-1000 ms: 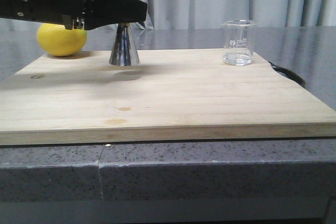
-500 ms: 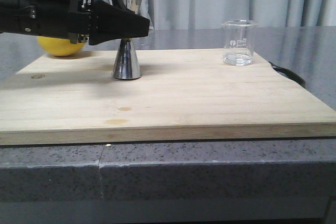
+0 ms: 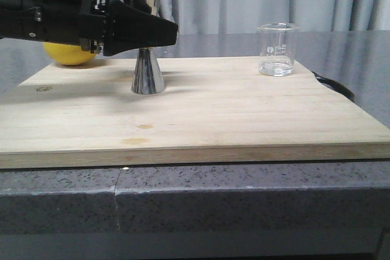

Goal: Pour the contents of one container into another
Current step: 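Lower the filled jigger onto the board with the left gripper and release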

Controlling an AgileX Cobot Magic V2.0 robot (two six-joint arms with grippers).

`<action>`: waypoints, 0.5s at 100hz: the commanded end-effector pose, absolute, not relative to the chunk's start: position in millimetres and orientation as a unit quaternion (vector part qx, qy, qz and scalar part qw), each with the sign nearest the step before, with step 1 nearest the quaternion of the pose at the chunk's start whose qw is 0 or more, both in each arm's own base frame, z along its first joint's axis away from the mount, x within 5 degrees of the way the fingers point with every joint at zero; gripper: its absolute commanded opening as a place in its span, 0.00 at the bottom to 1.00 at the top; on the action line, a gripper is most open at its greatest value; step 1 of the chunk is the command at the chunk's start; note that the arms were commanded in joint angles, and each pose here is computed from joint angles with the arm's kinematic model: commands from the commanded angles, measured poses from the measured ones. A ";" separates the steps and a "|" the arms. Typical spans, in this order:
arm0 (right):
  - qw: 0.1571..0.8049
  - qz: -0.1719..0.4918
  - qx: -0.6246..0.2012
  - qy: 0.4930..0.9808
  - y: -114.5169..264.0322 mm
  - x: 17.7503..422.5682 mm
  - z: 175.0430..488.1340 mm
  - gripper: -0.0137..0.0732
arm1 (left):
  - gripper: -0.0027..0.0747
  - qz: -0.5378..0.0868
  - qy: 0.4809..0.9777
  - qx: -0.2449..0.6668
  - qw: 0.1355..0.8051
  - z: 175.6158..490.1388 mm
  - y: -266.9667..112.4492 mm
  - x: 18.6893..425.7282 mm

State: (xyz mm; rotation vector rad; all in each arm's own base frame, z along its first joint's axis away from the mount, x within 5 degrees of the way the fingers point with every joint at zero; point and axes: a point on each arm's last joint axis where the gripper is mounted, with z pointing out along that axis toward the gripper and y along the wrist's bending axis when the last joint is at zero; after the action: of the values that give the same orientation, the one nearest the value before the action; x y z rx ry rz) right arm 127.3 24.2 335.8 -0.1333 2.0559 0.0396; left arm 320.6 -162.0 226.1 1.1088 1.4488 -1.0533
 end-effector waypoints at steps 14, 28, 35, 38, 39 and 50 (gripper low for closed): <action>0.553 0.017 -0.068 0.830 25.2 128.3 349.4 0.87 | 0.84 -0.396 0.619 0.472 0.487 268.7 -158.4 307.6; 0.553 0.017 -0.068 0.830 25.2 128.3 349.4 0.87 | 0.84 -0.327 0.669 0.492 0.451 285.9 -147.1 292.5; 0.552 0.017 -0.068 0.831 25.0 128.2 349.1 0.87 | 0.84 -0.298 0.688 0.502 0.431 298.8 -140.6 281.5; 0.550 0.016 -0.067 0.832 24.9 128.0 348.8 0.87 | 0.84 -0.293 0.702 0.495 0.419 304.5 -137.8 276.8; 0.550 0.016 -0.067 0.832 24.9 128.0 348.8 0.87 | 0.84 -0.289 0.703 0.496 0.420 308.6 -136.8 274.7; 0.547 0.014 -0.067 0.834 24.5 127.8 348.1 0.87 | 0.84 -0.232 0.760 0.470 0.385 337.5 -121.0 256.9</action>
State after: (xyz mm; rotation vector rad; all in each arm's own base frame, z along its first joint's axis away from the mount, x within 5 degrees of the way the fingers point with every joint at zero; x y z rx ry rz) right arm 127.3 24.1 335.6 -0.1330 2.0575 0.0389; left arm 275.5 -130.0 294.4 1.2929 1.8595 -0.6637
